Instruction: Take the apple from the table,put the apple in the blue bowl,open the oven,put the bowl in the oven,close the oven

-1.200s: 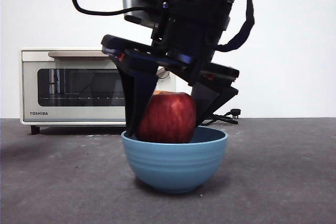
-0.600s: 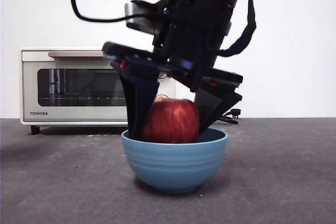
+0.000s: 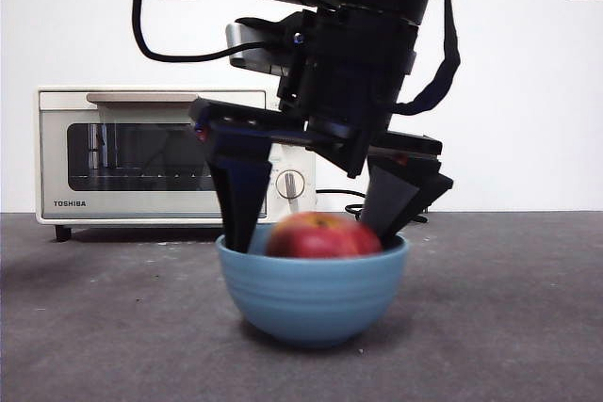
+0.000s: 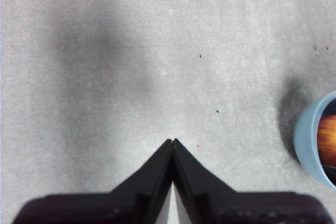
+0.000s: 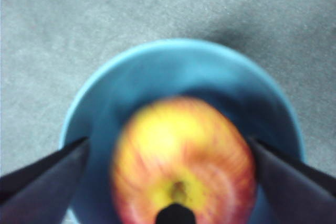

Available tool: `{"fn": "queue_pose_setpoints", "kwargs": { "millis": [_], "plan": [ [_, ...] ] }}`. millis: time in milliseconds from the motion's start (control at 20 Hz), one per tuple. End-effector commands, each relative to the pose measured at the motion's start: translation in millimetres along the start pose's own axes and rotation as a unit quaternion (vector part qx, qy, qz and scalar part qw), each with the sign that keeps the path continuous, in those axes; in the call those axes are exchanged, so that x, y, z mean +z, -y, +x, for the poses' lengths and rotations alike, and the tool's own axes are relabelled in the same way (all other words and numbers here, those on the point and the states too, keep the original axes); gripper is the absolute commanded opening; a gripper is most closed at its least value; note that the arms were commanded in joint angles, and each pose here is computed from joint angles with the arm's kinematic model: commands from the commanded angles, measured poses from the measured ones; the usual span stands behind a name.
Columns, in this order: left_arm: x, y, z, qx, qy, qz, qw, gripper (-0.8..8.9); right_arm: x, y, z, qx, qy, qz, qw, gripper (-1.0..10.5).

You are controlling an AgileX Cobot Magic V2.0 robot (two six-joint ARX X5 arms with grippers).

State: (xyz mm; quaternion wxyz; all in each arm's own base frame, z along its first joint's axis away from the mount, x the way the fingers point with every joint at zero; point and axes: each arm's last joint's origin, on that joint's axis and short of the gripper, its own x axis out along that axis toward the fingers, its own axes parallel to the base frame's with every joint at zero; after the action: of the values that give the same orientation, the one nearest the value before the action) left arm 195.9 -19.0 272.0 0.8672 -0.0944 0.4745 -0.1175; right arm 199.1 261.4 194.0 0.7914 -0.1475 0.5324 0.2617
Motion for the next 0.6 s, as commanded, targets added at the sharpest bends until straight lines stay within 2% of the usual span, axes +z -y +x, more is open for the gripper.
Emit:
{"fn": "queue_pose_setpoints", "kwargs": {
  "millis": [50, 200, 400, 500, 600],
  "plan": [
    [1.0, 0.5, 0.3, -0.002, 0.002, 0.008, 1.0, -0.04, -2.8, 0.2, 4.2, -0.004, -0.007, 0.005, 1.0, 5.7],
    [3.9, 0.9, 0.2, -0.004, 0.017, 0.014, 1.0, -0.05, 2.1, -0.5, -7.2, -0.003, -0.005, 0.005, 1.0, 5.7],
    [12.0, 2.7, -3.7, -0.007, 0.047, 0.022, 0.999, -0.05, 11.7, -0.7, -45.4, 0.01, 0.034, 0.008, 0.999, 5.5],
    [20.6, 4.9, -8.7, -0.008, 0.065, 0.027, 0.997, -0.05, 8.8, 2.6, -65.0, 0.006, 0.053, 0.017, 0.998, 4.2],
    [35.3, 7.8, -14.1, -0.009, 0.078, 0.03, 0.996, -0.05, 2.7, 8.4, -85.5, -0.024, 0.07, 0.021, 0.997, 2.5]
  ]
}}
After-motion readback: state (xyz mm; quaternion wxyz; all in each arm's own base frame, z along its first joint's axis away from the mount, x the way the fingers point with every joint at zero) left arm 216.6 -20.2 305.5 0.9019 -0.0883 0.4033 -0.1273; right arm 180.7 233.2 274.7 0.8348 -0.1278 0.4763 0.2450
